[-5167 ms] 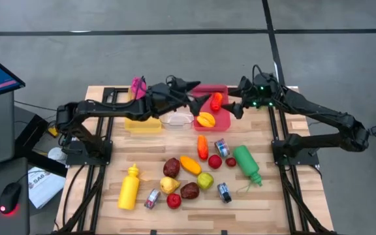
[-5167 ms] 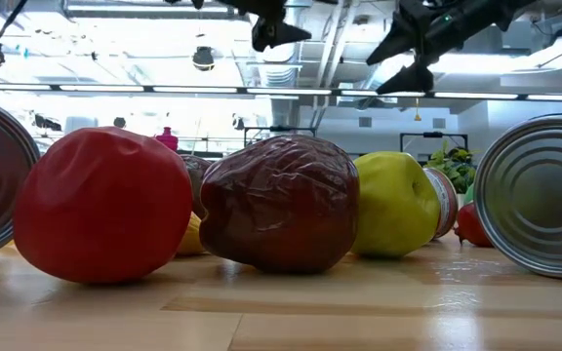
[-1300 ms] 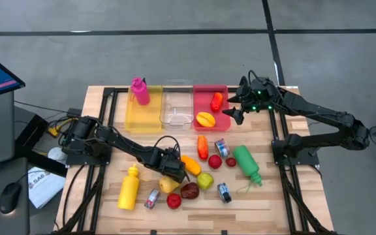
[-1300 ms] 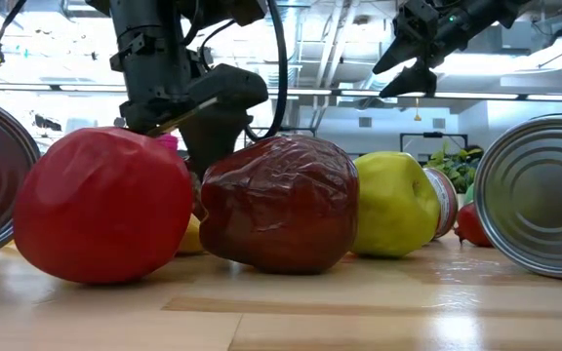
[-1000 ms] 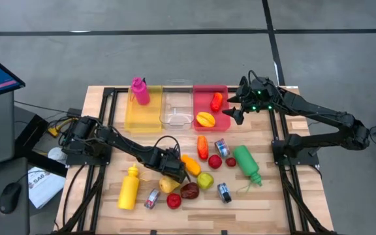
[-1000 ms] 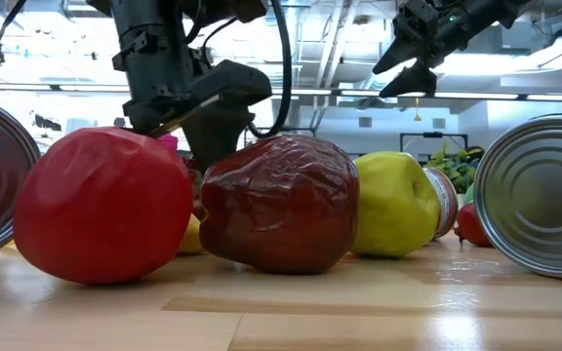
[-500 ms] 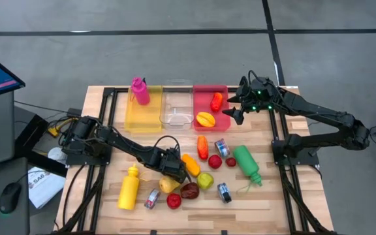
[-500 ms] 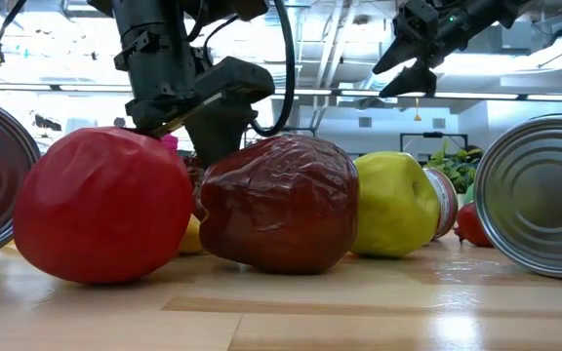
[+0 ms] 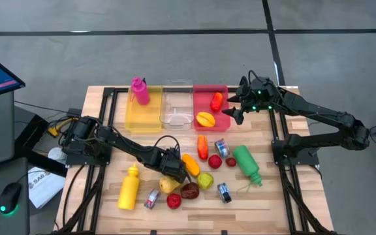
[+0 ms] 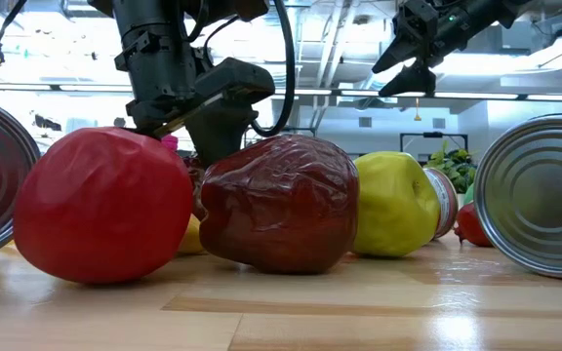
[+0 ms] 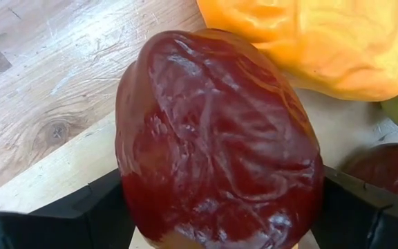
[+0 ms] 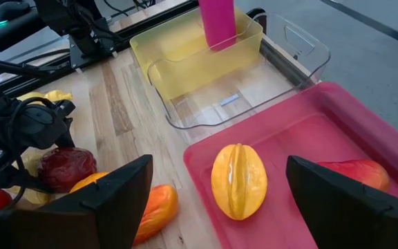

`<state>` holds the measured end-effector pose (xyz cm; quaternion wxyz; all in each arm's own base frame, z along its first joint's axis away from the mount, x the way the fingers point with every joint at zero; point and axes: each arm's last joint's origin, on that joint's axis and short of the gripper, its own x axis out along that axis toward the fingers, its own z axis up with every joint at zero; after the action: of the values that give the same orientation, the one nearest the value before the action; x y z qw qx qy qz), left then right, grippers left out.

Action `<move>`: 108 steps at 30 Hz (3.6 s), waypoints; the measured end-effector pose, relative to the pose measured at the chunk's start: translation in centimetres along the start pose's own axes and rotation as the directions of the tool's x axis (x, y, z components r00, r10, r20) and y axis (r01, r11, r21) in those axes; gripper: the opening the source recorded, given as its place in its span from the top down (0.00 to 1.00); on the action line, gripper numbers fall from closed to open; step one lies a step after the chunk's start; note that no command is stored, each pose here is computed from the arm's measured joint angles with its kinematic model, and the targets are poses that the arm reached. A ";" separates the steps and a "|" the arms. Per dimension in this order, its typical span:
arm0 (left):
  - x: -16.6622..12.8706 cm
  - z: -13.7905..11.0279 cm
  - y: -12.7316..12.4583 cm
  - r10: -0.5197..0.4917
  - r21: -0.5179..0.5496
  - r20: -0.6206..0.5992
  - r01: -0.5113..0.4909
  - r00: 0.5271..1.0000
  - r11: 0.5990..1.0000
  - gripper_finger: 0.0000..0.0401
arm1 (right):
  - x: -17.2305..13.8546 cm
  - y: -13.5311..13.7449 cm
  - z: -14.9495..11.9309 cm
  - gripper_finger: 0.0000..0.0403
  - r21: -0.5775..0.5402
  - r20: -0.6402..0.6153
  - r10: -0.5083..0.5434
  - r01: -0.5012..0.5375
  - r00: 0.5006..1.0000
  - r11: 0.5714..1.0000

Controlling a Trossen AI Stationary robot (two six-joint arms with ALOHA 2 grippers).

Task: Pick & Place Food Item
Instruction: Put the red apple into the pink bin

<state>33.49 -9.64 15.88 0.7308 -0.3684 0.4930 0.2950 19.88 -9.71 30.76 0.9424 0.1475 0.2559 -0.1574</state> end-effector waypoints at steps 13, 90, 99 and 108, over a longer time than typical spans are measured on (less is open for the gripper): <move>0.0 0.1 0.0 0.015 0.000 0.048 -0.015 0.999 1.000 0.19 | 0.0 0.0 0.0 0.19 0.003 0.000 0.000 0.000 1.000 1.000; -5.1 21.5 6.6 -0.317 0.302 0.798 0.115 0.512 0.946 0.19 | 2.3 -2.3 0.2 0.19 0.071 0.053 -0.229 0.225 0.972 0.972; -2.1 22.9 7.4 -0.346 0.383 0.799 0.029 0.493 0.923 0.19 | 3.6 -2.8 -0.1 0.19 0.014 0.011 -0.234 0.233 0.972 0.972; 0.7 23.8 8.6 -0.325 0.345 0.801 0.055 0.503 0.937 0.19 | 3.1 -4.4 0.1 0.19 0.021 0.028 -0.284 0.284 0.958 0.959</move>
<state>38.94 14.93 18.86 0.9489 -0.1253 0.0664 0.2820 20.85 -14.43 28.30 0.9126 0.1148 0.2584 -0.2955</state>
